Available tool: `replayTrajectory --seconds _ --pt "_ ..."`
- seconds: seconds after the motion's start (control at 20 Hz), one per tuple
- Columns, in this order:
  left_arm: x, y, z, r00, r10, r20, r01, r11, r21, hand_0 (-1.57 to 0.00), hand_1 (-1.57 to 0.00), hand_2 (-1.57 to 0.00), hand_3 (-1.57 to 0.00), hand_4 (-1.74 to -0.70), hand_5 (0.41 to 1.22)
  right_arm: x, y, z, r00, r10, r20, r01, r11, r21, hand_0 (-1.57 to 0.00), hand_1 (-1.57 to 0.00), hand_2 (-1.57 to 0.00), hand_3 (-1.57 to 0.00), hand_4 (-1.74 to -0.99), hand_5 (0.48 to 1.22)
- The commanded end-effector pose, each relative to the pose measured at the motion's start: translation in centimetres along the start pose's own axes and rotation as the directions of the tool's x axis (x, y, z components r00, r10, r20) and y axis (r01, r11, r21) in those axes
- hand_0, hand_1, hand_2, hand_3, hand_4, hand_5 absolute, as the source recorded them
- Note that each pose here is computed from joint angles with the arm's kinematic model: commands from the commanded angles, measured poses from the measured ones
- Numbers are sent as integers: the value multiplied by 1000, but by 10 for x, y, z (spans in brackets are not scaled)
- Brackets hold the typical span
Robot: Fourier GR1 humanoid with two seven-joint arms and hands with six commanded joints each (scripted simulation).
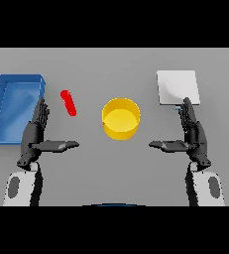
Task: Pick up the red beaker and tilt it to pour out 1 green nut into yellow bowl. Pick up the yellow bowl and place it on the metallic measuring scale.
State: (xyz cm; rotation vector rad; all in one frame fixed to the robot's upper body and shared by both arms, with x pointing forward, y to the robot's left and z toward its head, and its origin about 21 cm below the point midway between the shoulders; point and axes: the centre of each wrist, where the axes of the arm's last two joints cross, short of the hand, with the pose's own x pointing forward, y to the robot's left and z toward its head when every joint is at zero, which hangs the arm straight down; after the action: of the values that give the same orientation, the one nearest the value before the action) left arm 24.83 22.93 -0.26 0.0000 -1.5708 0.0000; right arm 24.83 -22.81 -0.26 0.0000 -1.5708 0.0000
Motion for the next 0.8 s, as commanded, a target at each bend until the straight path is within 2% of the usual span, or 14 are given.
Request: replayTrajectory --seconds 0.0,0.25,0.3,0.4,0.6,0.75 --pt "0 0 0 1000 0 1 0 1000 1 1 1 1 1 -1202 677 0 1 0 1000 -1 0 1 1000 0 1 1 1 1 -1177 572" --pt "1 4 0 1000 1 -11 -1 1000 3 1 1 1 1 -1202 677 -1 4 0 1000 0 1 0 1000 2 1 1 1 1 -1177 572" --pt "4 7 11 998 -59 38 61 998 -31 1 1 1 1 -1202 677 3 -3 7 992 118 45 -119 993 8 1 1 1 1 -1177 572" --pt "9 5 18 992 -115 51 118 991 -69 1 1 1 1 -1203 677 5 -1 11 975 214 59 -216 976 24 1 1 1 1 -1183 576" --pt "15 1 23 989 -148 26 149 986 -78 1 1 1 1 -1191 663 11 -1 10 966 245 79 -248 968 37 1 1 1 1 -1196 584" --pt "17 1 24 986 -164 22 165 983 -85 1 1 1 1 -1173 653 11 -1 13 978 193 83 -199 978 66 1 1 1 1 -1244 597"
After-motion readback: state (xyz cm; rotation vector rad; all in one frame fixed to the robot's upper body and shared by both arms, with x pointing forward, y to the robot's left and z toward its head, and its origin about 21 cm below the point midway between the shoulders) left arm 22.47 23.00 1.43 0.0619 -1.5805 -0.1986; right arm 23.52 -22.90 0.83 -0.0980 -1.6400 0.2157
